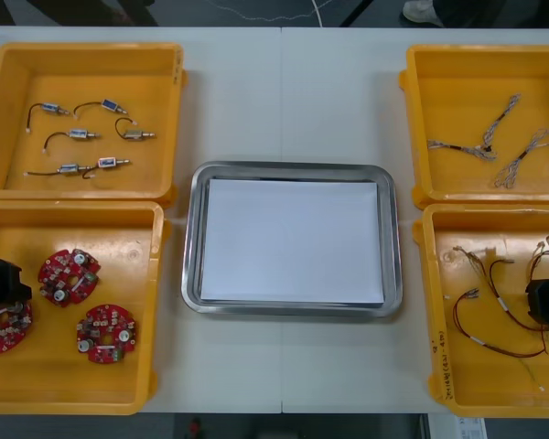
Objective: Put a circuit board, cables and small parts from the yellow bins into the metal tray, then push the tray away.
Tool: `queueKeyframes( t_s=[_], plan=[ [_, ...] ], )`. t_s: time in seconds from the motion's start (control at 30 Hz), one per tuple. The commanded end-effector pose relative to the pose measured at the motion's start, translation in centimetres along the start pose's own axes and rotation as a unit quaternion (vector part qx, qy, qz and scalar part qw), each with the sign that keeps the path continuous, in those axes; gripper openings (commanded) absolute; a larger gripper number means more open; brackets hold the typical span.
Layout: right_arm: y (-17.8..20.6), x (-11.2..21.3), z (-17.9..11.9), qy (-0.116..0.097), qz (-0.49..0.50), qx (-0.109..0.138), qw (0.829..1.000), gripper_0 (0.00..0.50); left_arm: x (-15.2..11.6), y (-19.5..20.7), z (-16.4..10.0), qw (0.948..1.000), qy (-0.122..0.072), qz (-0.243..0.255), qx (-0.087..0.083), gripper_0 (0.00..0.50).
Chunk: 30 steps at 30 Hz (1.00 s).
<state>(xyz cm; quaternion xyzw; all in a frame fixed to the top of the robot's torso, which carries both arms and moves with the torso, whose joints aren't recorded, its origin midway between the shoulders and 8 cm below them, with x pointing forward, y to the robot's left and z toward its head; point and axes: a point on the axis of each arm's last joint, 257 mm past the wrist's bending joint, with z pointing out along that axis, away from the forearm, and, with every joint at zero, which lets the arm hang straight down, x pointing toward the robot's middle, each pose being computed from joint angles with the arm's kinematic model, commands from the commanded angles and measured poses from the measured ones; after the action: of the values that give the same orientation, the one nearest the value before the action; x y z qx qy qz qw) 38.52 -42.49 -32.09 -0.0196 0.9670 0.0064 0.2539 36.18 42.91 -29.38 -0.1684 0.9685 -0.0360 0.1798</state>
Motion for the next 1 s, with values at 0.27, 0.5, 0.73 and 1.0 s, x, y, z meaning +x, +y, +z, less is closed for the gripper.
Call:
queueKeyframes(
  t_s=[0.27, 0.5, 0.73, 1.0],
  plan=[
    [-2.5, -0.3, -4.0, 0.008, -0.012, 0.025, 1.000, 0.000, 1.4, 2.2, 1.3, 0.9992, 0.015, 0.029, -0.023, 0.500],
    [-3.1, -1.1, -8.5, 0.020, -0.017, 0.038, 0.999, 0.000, 1.9, 2.5, 1.5, 0.9992, 0.017, 0.028, -0.023, 0.500],
    [-2.3, -2.3, -11.5, 0.017, -0.034, 0.043, 0.998, 0.000, 1.9, 2.1, 1.9, 0.9992, 0.014, 0.031, -0.019, 0.500],
    [-0.7, -2.8, -13.7, 0.023, -0.063, 0.045, 0.997, 0.000, 1.8, 1.8, 1.9, 0.9994, 0.011, 0.031, -0.015, 0.001]
  ],
)
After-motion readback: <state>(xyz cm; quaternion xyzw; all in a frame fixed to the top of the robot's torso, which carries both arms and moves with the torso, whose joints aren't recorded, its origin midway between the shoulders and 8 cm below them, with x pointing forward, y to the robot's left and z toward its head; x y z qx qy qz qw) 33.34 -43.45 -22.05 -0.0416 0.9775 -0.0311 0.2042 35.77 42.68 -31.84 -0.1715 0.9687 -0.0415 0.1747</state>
